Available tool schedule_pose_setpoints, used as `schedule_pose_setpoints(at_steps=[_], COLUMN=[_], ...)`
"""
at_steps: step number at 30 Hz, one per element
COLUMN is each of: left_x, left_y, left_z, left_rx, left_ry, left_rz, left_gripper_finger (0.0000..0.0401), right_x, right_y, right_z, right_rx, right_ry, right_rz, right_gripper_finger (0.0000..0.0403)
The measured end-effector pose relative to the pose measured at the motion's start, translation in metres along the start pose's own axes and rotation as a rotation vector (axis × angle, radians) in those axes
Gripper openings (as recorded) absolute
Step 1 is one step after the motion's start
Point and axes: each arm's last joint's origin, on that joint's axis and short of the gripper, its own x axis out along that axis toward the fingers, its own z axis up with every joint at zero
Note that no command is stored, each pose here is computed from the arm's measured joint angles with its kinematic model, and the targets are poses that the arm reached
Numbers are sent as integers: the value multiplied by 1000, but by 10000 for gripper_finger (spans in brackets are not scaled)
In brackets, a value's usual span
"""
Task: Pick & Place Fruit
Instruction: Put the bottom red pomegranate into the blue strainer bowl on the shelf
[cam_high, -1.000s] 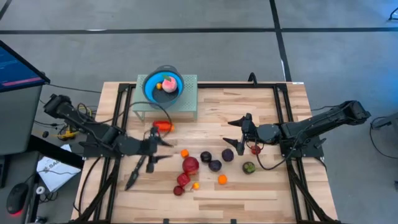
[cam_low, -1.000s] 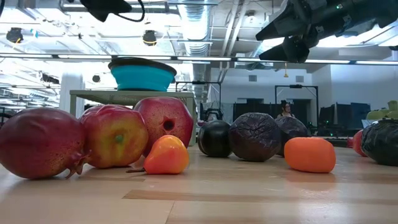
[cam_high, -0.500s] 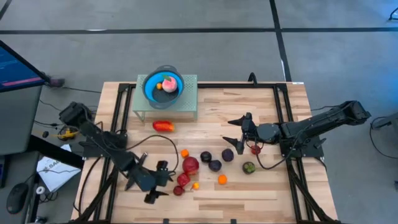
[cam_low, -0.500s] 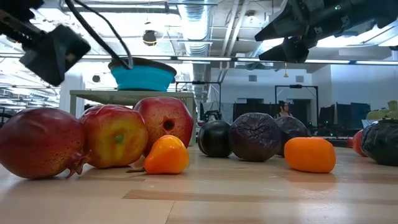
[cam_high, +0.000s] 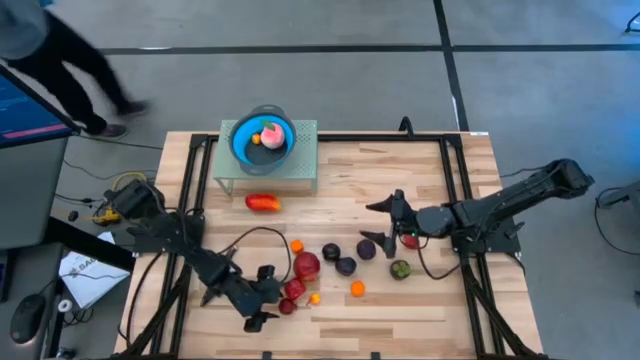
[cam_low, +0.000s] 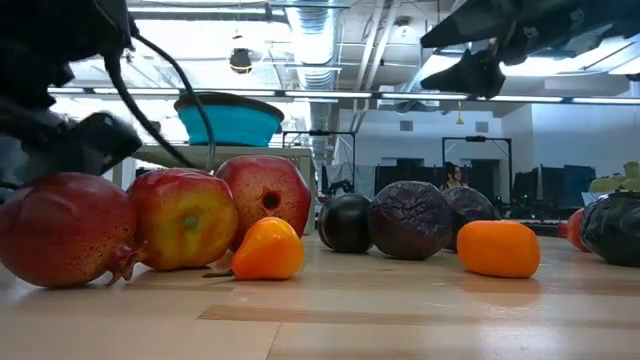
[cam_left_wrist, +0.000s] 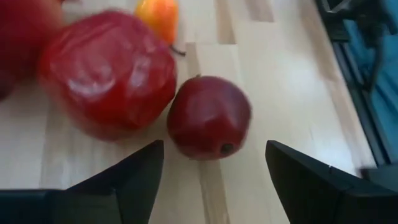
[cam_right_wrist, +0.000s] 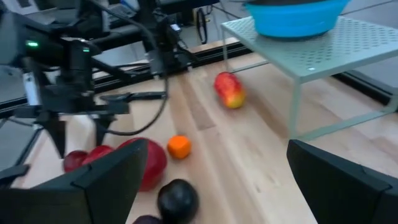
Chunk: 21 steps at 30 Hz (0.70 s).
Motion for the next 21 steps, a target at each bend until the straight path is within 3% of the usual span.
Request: schedule_pose_setpoints(at_steps=[9,21], left_x=[18,20], left_y=[-3,-2], left_z=[-3,-3], left_rx=[-213,-241], left_ry=[-69,-83], left_rz=[-16,7], left_gripper_finger=[293,240], right_x=[-6,-7], right_y=[12,12], right_z=[-4,-4], right_rx=[-4,0], right_ry=[10,12], right_rz=[59,62], right_gripper_finger=[379,379])
